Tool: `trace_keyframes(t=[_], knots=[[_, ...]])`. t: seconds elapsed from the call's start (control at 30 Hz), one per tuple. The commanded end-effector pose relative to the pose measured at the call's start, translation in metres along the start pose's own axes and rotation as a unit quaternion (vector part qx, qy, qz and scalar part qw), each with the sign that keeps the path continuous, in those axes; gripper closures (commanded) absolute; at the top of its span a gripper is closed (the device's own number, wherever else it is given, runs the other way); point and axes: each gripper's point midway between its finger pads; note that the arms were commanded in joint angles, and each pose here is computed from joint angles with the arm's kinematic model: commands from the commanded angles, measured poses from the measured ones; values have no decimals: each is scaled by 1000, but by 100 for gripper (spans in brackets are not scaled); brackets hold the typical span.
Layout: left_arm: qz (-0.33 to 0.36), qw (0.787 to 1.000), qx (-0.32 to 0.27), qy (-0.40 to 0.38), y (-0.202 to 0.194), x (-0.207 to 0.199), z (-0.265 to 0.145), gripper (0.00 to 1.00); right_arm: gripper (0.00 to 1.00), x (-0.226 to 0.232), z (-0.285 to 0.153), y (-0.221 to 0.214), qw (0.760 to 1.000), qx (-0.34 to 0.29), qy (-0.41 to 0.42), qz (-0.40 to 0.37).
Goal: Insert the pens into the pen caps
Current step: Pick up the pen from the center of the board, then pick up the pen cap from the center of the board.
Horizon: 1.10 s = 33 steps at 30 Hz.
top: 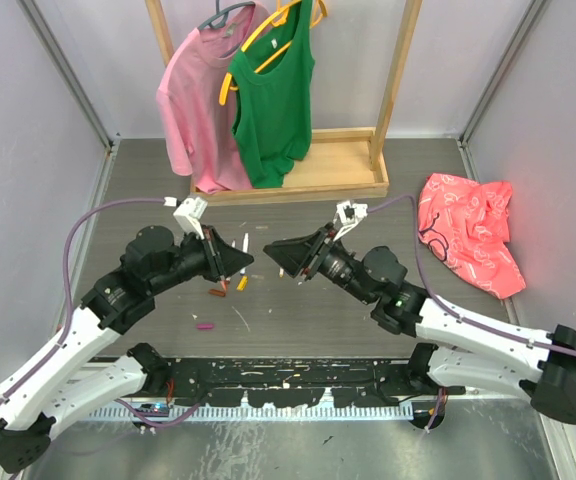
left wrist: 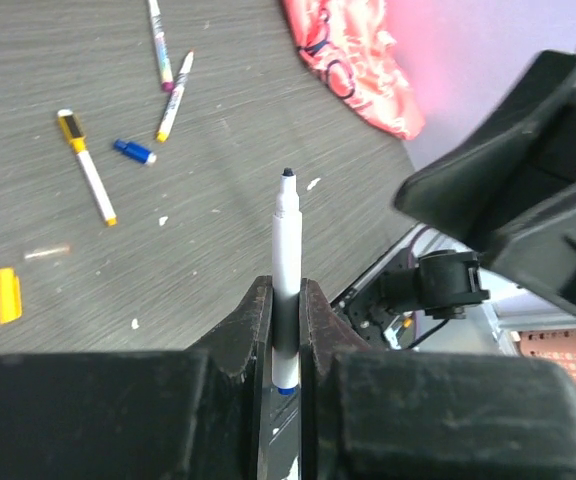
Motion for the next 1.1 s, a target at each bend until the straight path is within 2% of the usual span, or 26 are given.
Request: trace_keyframes(t=[0.0, 0.33, 0.53, 0.67, 0.8, 1.07], knots=[[17, 999, 0, 45, 10, 8, -6, 100, 52, -10, -13, 21, 997, -25, -49, -48], [40, 985, -2, 165, 1, 56, -36, 100, 50, -75, -49, 11, 975, -4, -194, -108], [72, 975, -14, 211, 2, 74, -60, 100, 49, -118, -65, 8, 936, 30, -321, -144], [95, 969, -23, 228, 4, 84, -69, 100, 49, -131, -63, 4, 915, 57, -366, -157], [116, 965, -29, 235, 7, 88, -74, 100, 49, -146, -66, 3, 894, 72, -418, -142], [138, 962, -10, 234, -1, 92, -76, 100, 48, -186, -81, -6, 869, 90, -482, -69]])
Point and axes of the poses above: each gripper's point midway between its finger pads, its own z axis out along the fingers, its own x axis along the line the jaws close on, y = z × x, and after that the axes turned 4 degrees about -z, right-handed
